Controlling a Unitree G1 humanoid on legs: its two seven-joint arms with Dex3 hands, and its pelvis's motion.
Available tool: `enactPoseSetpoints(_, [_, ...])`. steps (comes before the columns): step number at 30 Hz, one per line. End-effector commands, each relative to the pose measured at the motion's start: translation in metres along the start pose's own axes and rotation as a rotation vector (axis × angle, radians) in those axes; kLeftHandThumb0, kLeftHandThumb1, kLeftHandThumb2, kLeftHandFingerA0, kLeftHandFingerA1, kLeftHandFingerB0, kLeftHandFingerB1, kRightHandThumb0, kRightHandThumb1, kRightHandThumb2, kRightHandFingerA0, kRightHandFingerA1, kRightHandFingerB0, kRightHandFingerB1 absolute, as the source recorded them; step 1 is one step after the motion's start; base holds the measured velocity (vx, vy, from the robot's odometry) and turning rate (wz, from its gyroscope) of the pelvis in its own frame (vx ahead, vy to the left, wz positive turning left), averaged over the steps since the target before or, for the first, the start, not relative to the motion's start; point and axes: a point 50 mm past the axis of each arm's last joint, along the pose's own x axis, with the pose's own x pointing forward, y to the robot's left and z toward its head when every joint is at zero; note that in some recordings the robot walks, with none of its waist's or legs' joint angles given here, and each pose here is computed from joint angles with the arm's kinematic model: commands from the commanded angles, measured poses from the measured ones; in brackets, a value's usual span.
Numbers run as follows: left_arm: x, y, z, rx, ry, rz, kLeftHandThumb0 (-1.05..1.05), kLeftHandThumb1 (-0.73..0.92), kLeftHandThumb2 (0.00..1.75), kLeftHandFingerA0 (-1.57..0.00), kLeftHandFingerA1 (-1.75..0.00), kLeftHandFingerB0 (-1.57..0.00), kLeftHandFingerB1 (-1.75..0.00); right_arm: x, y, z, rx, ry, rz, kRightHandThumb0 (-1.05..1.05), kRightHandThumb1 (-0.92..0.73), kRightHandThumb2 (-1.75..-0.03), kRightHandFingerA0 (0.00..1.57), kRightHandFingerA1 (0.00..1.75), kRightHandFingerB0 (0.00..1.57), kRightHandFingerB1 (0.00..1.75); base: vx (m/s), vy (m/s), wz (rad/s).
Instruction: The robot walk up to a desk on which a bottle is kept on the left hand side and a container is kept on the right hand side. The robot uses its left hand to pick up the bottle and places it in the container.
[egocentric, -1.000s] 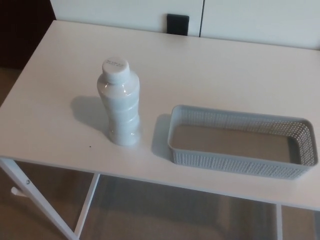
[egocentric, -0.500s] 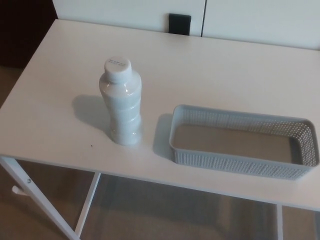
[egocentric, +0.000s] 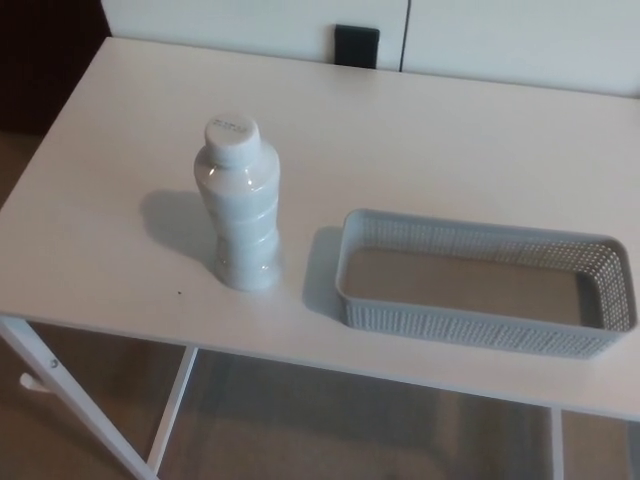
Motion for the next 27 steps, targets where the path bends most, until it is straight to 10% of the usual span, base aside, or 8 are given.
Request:
enactPoseSetpoints(1, [0.022, -0.052, -0.023, 0.022, 0.166, -0.104, -0.61, 0.34, 0.67, 0.0, -0.07, 0.0, -0.09, 0.001, 0.001, 0.003, -0.001, 0.001, -0.003, -0.57, -0.33, -0.72, 0.24, 0.51, 0.19, 0.5, 0.0, 0.0, 0.0])
enactPoseSetpoints(8, [0.025, -0.085, -0.044, 0.037, 0.219, -0.177, -0.66, 0.41, 0.74, 0.0, -0.03, 0.0, -0.04, 0.001, 0.001, 0.006, 0.032, -0.007, 0.01, -0.56, -0.41, -0.54, 0.3, 0.41, 0.24, 0.41, 0.0, 0.0, 0.0])
enactPoseSetpoints(27, [0.026, -0.122, -0.061, -0.067, 0.279, -0.222, -0.69, 0.42, 0.74, 0.0, -0.04, 0.0, -0.01, 0.002, 0.004, 0.009, -0.006, -0.011, 0.01, -0.58, -0.34, -0.72, 0.27, 0.49, 0.21, 0.48, 0.0, 0.0, 0.0])
